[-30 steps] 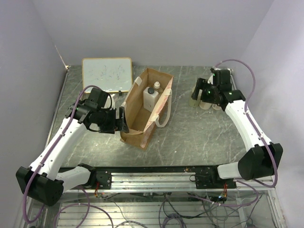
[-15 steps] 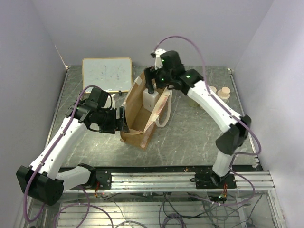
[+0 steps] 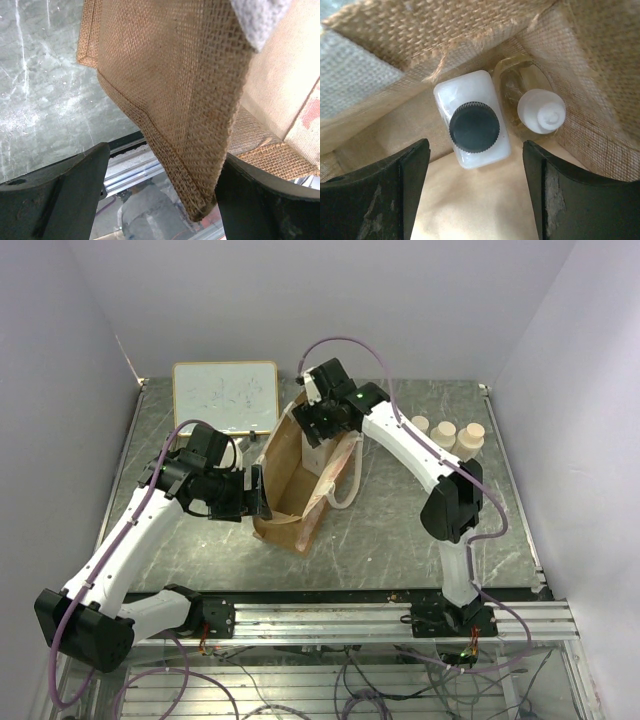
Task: Take the personal care products out of the canvas bag
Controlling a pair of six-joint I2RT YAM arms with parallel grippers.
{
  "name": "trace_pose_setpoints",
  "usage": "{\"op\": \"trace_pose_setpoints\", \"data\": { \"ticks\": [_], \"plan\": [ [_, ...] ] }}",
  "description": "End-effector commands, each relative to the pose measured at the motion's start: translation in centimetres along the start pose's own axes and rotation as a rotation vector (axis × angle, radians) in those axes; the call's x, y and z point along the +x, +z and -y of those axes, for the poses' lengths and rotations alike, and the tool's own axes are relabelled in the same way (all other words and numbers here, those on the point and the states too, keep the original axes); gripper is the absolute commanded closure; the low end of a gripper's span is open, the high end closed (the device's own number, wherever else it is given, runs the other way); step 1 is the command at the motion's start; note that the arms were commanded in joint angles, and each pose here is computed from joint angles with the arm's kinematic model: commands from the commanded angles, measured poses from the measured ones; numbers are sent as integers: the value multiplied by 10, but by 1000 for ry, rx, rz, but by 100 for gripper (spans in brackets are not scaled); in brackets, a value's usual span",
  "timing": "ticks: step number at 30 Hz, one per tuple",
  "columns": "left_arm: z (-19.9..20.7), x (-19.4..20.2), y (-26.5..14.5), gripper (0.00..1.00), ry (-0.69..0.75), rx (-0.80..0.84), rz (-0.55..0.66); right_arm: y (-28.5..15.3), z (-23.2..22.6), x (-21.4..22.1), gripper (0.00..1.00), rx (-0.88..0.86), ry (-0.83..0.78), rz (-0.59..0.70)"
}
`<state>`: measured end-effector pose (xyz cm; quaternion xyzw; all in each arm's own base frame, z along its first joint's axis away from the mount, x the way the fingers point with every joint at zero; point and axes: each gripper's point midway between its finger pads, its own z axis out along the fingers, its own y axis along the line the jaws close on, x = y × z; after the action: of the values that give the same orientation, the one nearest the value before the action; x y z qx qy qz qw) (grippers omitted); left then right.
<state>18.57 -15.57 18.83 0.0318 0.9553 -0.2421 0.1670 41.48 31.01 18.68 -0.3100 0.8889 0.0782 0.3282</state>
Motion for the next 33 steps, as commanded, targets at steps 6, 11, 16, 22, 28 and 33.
{"op": "trace_pose_setpoints", "data": {
  "ticks": [6, 11, 16, 22, 28, 33],
  "plan": [
    [-4, 3, -6, 10, 3, -32, -4, 29, -4, 9, 31, -14, -36, -38],
    [-4, 3, -7, 10, 6, -36, -4, 43, -13, 10, 39, -38, -26, -43],
    [-4, 3, -8, 10, 9, -41, -7, 57, -24, 16, 44, -48, -34, -67],
    [-5, 3, -8, 10, 10, -40, -8, 67, -21, 23, 44, 6, -30, -77],
    [-5, 4, -7, 10, 13, -38, -7, 49, -20, 2, 72, 37, 2, -18],
    [-5, 5, -6, 10, 16, -31, -9, 9, -24, -34, 84, 7, 97, 101]
  ]
}}
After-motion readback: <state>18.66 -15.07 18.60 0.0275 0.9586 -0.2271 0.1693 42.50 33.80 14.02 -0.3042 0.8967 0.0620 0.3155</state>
